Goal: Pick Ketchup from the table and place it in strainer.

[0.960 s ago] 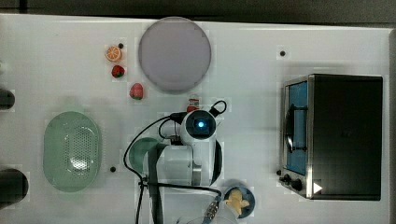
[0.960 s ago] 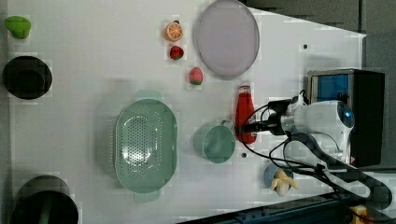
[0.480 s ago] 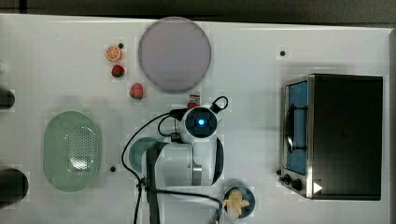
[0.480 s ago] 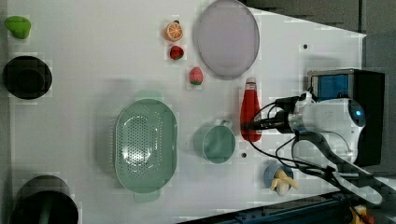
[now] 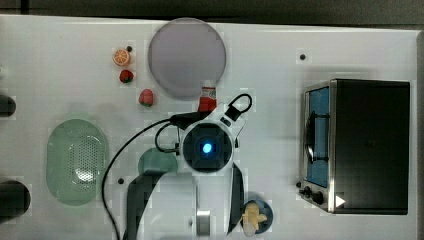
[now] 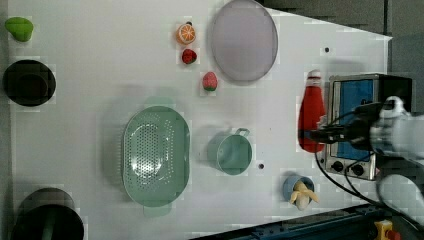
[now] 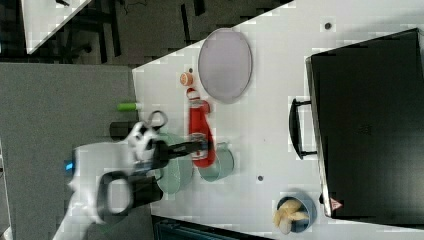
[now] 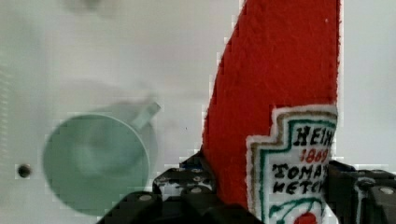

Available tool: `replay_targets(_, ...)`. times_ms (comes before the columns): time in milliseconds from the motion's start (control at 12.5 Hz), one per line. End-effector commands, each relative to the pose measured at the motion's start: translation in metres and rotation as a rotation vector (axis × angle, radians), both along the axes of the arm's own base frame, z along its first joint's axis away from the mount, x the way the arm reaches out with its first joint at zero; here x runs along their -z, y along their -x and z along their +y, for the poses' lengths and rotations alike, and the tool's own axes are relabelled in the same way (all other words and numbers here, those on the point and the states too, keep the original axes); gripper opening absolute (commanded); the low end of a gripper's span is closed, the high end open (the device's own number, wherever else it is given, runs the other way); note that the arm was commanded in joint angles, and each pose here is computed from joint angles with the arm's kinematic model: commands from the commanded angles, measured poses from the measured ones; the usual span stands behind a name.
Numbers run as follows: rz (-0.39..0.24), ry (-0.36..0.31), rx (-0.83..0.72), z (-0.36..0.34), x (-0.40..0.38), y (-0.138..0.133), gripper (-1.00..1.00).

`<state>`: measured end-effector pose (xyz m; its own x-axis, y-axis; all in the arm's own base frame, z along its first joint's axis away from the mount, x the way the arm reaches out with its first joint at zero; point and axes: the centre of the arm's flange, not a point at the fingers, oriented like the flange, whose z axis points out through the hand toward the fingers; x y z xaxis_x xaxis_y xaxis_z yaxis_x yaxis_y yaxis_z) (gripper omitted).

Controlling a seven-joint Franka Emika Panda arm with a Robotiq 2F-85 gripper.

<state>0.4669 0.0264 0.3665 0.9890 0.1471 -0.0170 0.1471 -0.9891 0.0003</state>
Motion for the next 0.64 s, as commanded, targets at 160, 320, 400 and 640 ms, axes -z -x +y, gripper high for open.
replay_targets(160,-0.020,0.027,-0.048,0.061,-0.052,0.013,0.24)
replay_targets(320,-0.037,0.037,-0.031,0.101,-0.061,0.019,0.24)
replay_targets(400,-0.038,0.034,-0.004,0.124,-0.060,0.023,0.24)
replay_targets(640,-0.009,-0.008,0.099,0.193,-0.045,0.039,0.24)
